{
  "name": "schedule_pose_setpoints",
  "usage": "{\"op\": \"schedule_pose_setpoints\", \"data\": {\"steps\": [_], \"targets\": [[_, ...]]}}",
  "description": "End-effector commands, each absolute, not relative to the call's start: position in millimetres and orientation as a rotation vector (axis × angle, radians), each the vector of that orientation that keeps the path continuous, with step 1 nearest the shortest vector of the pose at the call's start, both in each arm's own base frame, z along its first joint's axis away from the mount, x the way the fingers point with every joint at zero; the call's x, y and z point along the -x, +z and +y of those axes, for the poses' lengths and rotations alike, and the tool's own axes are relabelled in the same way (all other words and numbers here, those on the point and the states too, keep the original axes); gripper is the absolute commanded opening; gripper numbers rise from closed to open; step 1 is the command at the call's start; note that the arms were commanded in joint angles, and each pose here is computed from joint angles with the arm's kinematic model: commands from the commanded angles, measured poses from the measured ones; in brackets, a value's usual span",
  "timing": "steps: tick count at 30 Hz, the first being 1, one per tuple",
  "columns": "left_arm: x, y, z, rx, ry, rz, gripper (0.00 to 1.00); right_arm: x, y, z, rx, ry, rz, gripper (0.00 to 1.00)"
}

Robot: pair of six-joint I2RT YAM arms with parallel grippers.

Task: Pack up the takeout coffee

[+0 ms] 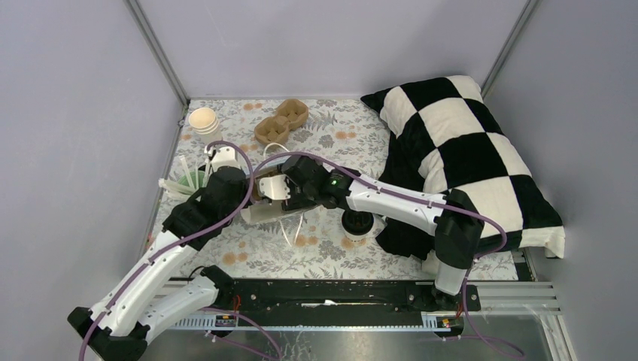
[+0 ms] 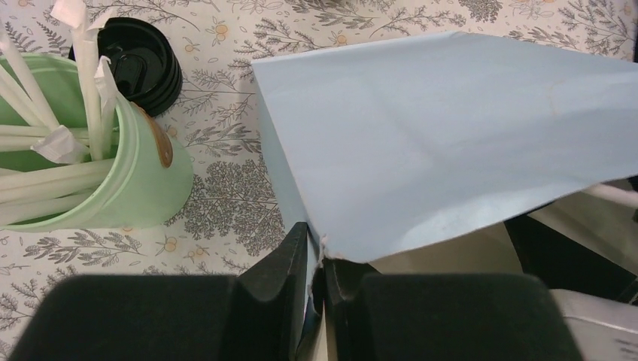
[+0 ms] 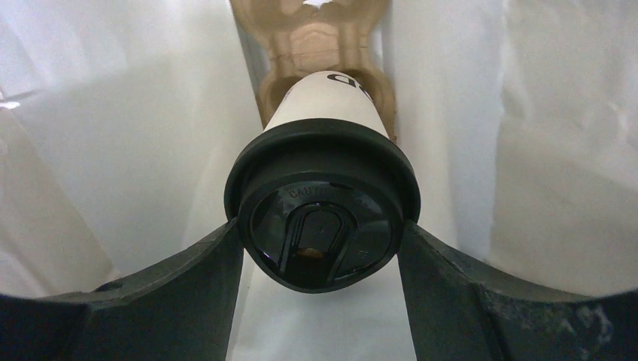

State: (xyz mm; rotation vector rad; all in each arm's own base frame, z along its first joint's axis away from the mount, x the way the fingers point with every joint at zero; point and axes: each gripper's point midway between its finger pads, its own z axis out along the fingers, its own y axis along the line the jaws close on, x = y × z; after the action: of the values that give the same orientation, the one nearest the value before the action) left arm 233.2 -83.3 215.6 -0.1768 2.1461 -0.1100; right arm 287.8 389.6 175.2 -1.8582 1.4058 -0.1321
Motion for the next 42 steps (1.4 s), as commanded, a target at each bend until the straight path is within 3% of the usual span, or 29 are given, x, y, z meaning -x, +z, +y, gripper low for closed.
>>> {"op": "schedule_pose_setpoints", "data": {"steps": [1,12,18,42], "targets": [[-244.0,218.9,-82.4,0.185,-0.090,2.069,0.14,-286.9,182.3,393.4,1.891,-0.202,1.370,0.35],[-243.1,212.7,-86.7,0.155,-0.118,2.059,0.06,-310.9,177.7,397.1,1.830,-0.371,1.341,0.34],[-237.0,213.8,-92.8,0.134,-0.188,2.050,0.00,-319.4,176.8,401.5,1.741,-0.323,1.322,0.35],[-234.1,211.9,-109.1,0.078,-0.281,2.065,0.00,-344.6,151.9,410.6,1.729,-0.202,1.214,0.33]]}}
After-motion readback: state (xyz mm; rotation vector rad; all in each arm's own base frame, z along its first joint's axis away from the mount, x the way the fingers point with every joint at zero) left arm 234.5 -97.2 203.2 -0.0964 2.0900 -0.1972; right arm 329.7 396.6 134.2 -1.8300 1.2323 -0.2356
